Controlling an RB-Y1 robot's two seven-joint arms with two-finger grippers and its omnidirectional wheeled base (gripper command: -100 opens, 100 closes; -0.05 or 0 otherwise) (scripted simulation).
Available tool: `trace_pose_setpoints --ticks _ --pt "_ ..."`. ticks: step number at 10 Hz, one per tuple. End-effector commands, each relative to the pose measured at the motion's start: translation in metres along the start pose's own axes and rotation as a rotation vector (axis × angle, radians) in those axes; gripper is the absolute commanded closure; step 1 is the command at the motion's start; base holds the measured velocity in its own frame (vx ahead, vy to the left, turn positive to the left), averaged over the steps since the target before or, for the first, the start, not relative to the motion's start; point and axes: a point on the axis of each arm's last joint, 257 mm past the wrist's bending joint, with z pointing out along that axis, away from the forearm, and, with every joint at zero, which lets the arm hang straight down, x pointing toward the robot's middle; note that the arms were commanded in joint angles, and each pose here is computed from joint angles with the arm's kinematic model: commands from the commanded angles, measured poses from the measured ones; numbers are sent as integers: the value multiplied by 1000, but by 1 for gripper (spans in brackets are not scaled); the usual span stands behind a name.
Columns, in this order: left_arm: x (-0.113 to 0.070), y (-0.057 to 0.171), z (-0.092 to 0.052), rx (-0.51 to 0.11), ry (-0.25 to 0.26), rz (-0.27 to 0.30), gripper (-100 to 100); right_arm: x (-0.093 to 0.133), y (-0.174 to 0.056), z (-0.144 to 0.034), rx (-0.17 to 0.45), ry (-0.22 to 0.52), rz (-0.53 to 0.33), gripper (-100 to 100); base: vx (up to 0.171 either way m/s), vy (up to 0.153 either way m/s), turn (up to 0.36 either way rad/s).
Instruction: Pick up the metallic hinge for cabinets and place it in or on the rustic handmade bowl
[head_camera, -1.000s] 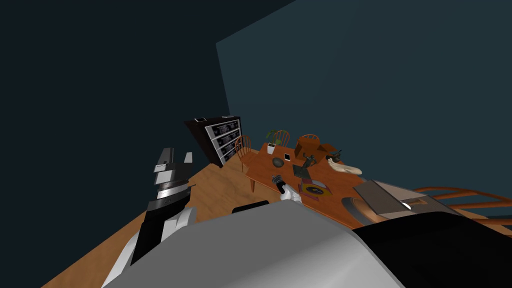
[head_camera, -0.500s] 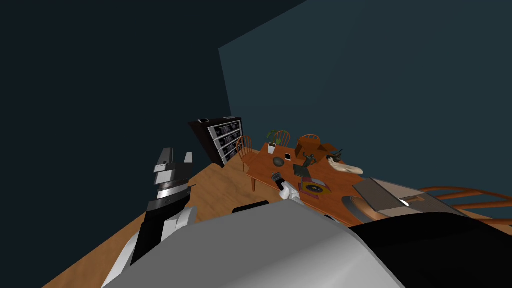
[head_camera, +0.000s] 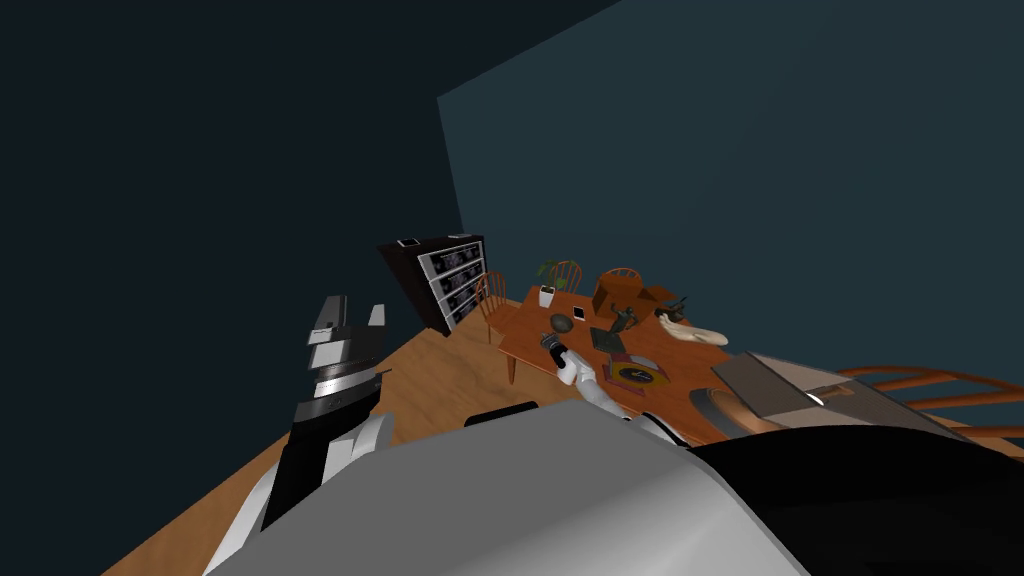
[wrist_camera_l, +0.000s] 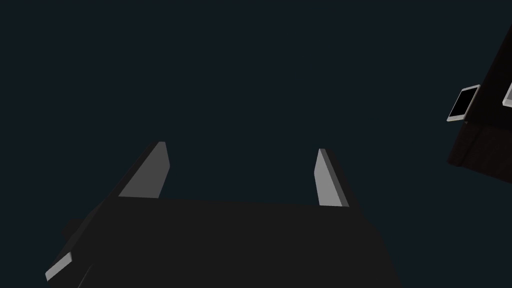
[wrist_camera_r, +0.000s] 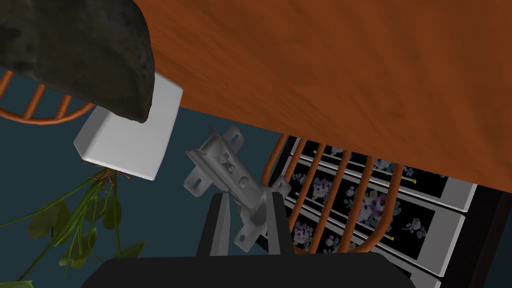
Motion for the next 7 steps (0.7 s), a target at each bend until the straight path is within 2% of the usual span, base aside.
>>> trace_pose_setpoints --ticks 1,2,3,4,5,7 --pt "0 0 0 0 0 0 0 -20 -9 5 0 -33 2 100 29 97 -48" --pt "0 0 0 0 0 0 0 -20 -9 5 0 -33 2 100 8 40 12" --pt "0 0 0 0 0 0 0 -49 -22 14 4 -87 3 100 10 55 -105" --pt "0 0 0 0 0 0 0 -64 -28 17 5 -112 4 100 19 91 -134" --pt "0 0 0 0 0 0 0 -64 -28 17 5 -112 4 100 18 72 -34" --pt "0 0 0 0 0 0 0 -92 -40 24 6 -161 6 100 22 58 -83"
